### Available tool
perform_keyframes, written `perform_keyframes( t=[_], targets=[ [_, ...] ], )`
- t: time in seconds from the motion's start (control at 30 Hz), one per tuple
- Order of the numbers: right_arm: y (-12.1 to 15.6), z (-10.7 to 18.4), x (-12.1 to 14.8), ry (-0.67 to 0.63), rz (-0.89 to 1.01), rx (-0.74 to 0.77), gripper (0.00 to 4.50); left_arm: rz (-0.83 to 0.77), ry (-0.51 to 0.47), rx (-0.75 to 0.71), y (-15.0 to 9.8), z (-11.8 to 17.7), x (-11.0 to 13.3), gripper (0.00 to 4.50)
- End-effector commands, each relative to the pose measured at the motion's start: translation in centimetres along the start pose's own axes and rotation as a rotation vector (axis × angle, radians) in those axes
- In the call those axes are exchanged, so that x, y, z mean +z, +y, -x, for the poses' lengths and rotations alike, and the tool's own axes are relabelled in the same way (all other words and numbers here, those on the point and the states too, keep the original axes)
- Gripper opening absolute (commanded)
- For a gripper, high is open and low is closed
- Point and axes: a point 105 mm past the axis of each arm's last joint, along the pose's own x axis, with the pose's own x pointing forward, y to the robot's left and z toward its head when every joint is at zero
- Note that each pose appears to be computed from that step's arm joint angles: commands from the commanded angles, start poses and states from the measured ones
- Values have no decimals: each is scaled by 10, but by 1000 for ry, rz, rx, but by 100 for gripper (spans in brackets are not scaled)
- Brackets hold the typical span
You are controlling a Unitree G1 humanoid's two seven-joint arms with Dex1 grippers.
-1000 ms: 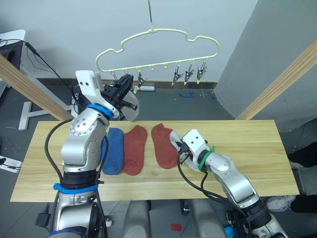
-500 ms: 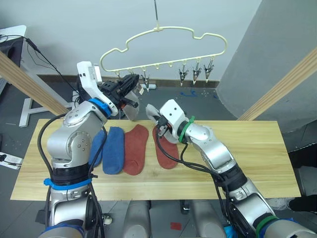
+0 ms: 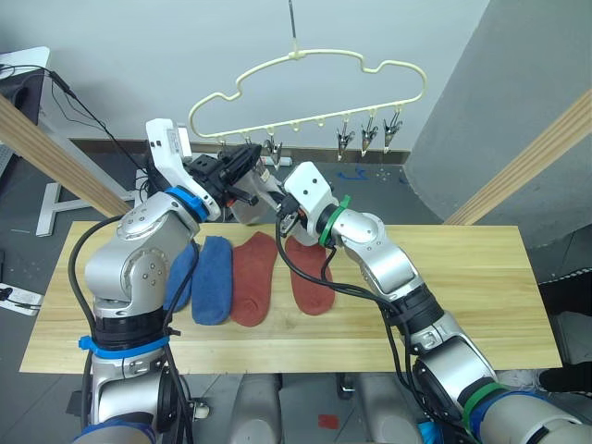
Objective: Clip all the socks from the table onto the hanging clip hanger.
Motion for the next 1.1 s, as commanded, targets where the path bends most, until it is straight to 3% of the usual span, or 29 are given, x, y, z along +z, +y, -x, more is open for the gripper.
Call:
perform_keyframes(
  t=[0.03,0.33,0.67,0.93,1.1],
  targets=[
    [0,-2,26,-91,28,10,5,-37,-41,-17,-7,3,10,0],
    [4,-3,33,-117,29,23,5,-29,-6,-18,-6,6,2,0],
    [3,-4,35,-127,19,21,0,-91,44,-45,-7,19,-6,311],
    [5,-3,30,-109,9,35,0,-192,56,-64,-10,29,-8,311],
    [8,2,20,-68,59,66,147,-245,40,-48,-9,32,-9,315]
  ],
)
